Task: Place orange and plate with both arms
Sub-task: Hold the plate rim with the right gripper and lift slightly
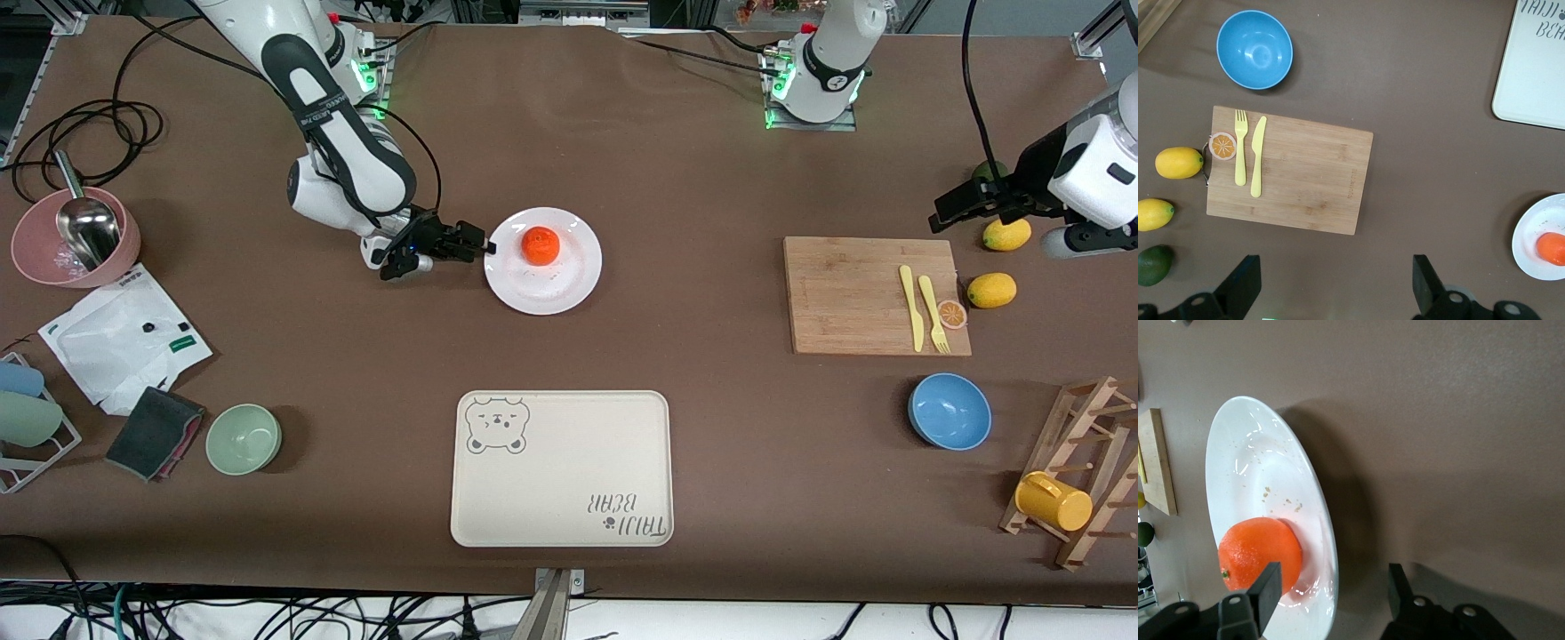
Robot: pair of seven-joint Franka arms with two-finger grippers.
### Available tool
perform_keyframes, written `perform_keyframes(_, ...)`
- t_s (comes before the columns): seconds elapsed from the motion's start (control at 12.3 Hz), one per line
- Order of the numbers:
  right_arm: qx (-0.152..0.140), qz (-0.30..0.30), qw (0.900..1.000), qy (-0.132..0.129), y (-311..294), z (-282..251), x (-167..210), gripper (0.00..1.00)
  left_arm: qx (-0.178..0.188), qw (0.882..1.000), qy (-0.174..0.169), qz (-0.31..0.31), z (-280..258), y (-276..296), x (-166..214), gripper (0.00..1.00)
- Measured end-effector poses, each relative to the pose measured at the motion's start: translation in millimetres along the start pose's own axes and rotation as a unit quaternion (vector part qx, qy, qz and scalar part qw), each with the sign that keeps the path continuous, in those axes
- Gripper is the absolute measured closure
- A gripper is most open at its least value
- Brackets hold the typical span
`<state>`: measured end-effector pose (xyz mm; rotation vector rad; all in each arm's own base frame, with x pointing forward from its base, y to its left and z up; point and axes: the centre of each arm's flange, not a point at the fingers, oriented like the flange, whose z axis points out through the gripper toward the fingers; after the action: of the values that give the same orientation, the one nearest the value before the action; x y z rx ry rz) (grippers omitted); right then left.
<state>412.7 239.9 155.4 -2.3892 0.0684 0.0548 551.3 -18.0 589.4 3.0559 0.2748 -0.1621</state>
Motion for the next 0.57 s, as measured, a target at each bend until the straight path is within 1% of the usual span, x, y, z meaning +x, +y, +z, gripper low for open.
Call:
perform_keyframes(0.08,-0.001,0.001,1.000,-0.001,0.9,1.3,-0.7,0.35,0.000,1.000,0.000,-0.005,-0.3,-5.4,1.0,0.00)
perform_keyframes(0.16,-0.001,0.002,1.000,-0.002,1.7,2.2,-1.2,0.35,-0.001,1.000,-0.001,-0.010,-0.7,-10.8,1.9,0.00)
perform_keyframes(0.33,-0.002,0.002,1.000,-0.002,2.6,3.0,-1.6,0.41,-0.001,1.000,-0.001,-0.013,-0.8,-15.2,2.5,0.00)
perform_keyframes(0.57,-0.008,0.003,1.000,-0.003,2.7,9.1,-4.6,0.46,-0.001,1.000,-0.003,-0.013,-0.6,-15.2,2.2,0.00)
